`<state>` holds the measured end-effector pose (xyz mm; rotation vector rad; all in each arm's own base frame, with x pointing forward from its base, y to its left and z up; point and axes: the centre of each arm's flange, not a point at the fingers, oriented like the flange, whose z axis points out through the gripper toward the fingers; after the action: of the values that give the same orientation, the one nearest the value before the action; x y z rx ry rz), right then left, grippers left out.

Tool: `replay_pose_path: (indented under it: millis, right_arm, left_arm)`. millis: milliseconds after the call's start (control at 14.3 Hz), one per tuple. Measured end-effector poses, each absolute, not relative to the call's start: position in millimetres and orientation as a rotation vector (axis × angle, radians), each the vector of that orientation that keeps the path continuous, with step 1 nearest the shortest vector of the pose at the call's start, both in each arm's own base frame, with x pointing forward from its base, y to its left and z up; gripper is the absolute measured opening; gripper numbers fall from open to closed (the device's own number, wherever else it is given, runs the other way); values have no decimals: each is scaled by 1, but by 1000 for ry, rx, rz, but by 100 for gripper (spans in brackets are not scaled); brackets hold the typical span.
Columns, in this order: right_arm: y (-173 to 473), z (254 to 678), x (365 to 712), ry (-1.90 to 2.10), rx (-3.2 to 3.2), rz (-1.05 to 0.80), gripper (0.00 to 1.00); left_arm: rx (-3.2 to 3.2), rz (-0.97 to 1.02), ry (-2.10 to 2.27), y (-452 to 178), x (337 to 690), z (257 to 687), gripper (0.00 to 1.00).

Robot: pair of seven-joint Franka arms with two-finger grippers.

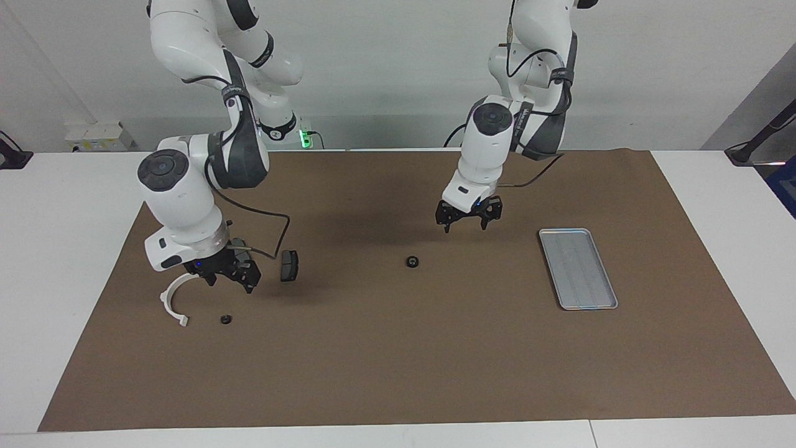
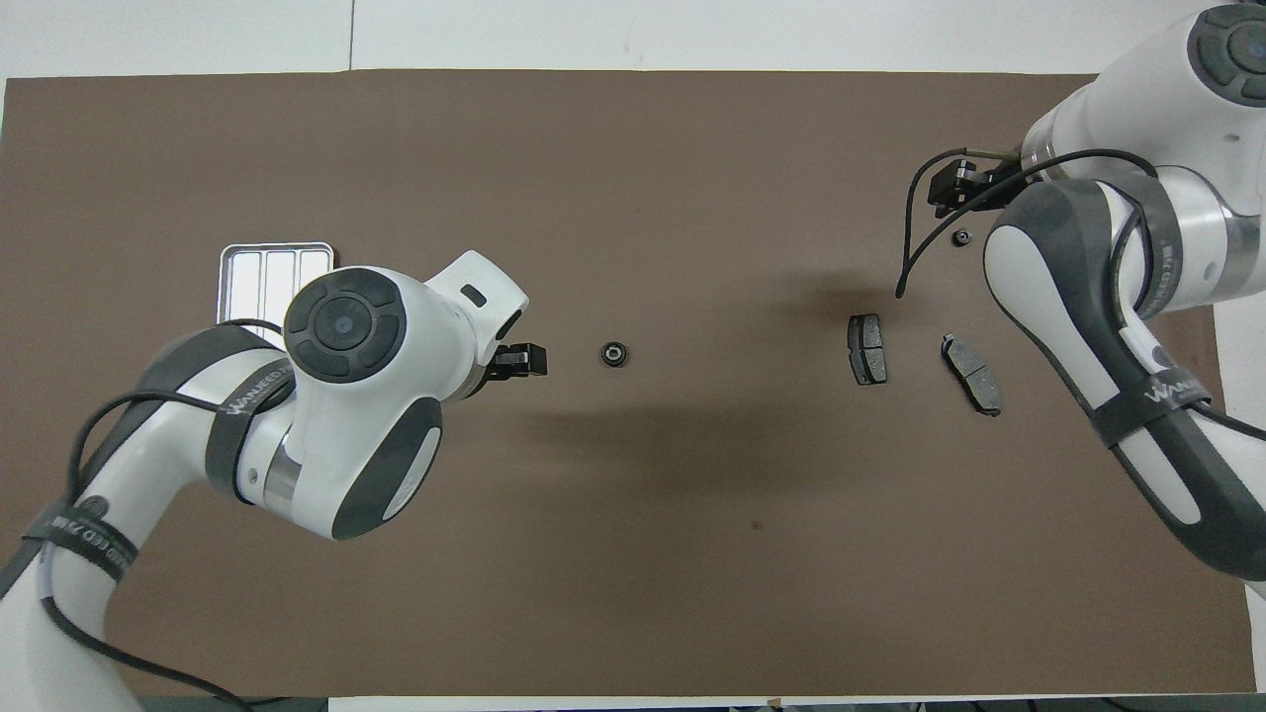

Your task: Pick bearing gear from pile to tray

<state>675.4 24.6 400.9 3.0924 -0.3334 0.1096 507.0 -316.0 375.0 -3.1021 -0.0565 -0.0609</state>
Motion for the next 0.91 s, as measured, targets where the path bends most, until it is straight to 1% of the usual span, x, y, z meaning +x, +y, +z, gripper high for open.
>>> replay_pose_path:
  millis: [70,210,280,350,700,910]
  right_arm:
    - [20,393,677,-323,3094,113,88]
    - [10,381,680,-316,3093,119,89]
    - [6,375,682,-315,3091,123,84]
    - [4,367,684,-315,3091,127,80]
    - [-10,323,693,-296,3082,151,80]
    - [-13,308,696,-300,3090,161,80]
  left_arm:
    - [-3088,-77,-86,-328,511,365,100]
    - [-3087,-87,-110,-350,516,354,100]
    - [-3092,-94,-125,-357,518,353,100]
    - [-3099,-104,-138,-364,521,354,100]
    - [-3114,-116,-170,-389,530,348,100]
    - [-3115,-114,-171,-395,530,345,100]
